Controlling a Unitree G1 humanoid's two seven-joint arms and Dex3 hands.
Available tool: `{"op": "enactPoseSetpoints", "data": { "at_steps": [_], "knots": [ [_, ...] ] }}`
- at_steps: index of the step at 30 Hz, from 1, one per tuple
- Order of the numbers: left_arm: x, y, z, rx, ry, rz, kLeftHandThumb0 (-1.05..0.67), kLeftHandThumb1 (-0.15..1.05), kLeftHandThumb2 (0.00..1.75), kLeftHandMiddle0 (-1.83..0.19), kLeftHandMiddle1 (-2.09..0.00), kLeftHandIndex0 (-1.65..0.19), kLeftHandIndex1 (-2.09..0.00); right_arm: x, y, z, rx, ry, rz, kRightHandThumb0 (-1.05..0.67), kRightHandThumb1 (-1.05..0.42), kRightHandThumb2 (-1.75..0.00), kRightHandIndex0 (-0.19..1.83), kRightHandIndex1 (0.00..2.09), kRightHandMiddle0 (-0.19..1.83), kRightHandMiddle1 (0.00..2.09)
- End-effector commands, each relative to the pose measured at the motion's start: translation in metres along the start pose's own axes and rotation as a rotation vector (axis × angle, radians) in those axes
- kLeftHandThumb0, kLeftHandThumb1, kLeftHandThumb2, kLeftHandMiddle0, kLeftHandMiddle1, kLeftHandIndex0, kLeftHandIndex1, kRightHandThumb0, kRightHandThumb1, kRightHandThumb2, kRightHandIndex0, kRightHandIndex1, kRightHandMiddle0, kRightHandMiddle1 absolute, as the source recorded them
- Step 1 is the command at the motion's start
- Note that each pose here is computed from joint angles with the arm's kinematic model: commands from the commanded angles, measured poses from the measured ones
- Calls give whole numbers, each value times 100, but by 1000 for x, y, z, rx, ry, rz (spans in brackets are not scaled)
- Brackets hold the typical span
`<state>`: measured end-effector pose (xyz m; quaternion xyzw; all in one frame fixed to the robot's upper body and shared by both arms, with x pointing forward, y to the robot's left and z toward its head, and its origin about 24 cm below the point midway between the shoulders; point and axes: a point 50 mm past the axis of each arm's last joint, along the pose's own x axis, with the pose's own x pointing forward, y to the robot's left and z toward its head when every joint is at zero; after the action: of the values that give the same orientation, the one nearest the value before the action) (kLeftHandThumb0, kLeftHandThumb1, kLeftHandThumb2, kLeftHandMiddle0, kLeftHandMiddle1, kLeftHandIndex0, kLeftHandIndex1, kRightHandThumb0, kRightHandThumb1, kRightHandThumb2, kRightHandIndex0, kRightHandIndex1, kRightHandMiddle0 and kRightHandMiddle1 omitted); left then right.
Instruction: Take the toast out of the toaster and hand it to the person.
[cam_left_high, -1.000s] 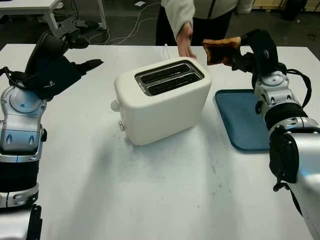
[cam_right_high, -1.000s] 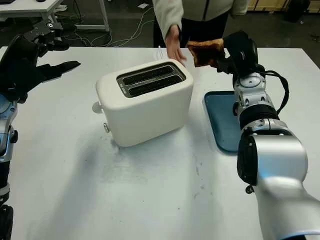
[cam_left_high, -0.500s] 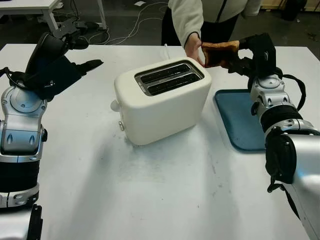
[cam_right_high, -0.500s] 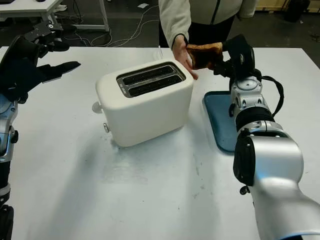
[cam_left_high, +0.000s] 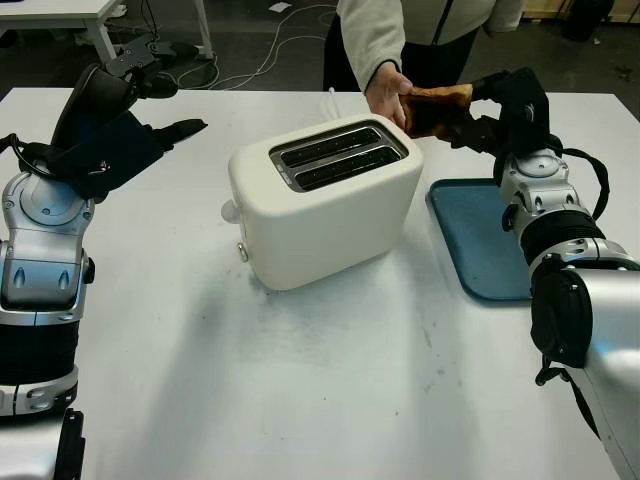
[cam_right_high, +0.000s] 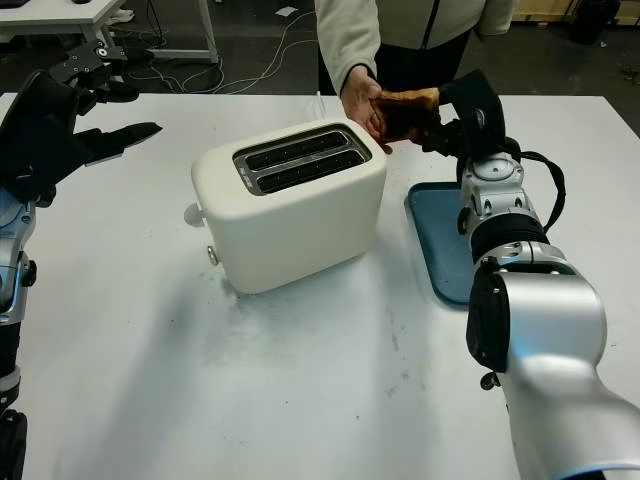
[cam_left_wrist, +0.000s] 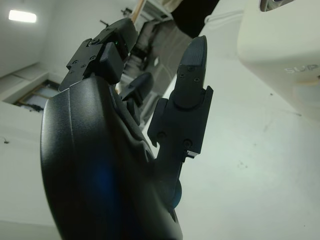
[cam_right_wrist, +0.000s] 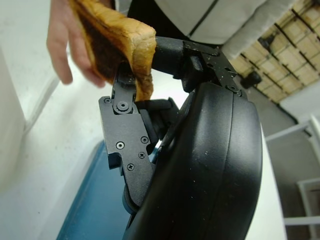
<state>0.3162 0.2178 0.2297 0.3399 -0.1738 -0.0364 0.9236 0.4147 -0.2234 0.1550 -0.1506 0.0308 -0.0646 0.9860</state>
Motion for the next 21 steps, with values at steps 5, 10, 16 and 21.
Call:
{"op": "enactPoseSetpoints", "data": {
  "at_steps": [5,10,16,21],
  "knots": [
    [-2,0,-1,7,3,-1,-34,92,5,-13,-90,-30,-46,-2,1,-3,-151,-15,110,-54,-92,-18,33,102,30,92],
    [-3,0,-2,-5,15,0,-35,92,5,-12,-89,-29,-45,-3,-7,7,-244,-84,172,-103,-91,-7,1,3,2,2],
    [-6,1,-4,-10,12,3,-35,92,6,-11,-88,-28,-43,-9,-32,7,-303,-182,96,-100,-87,-4,0,0,0,0],
    [-11,2,-7,-19,23,9,-36,92,6,-11,-87,-28,-42,-22,-54,-5,-328,-277,32,-92,-86,-1,0,0,0,0]
  ]
}}
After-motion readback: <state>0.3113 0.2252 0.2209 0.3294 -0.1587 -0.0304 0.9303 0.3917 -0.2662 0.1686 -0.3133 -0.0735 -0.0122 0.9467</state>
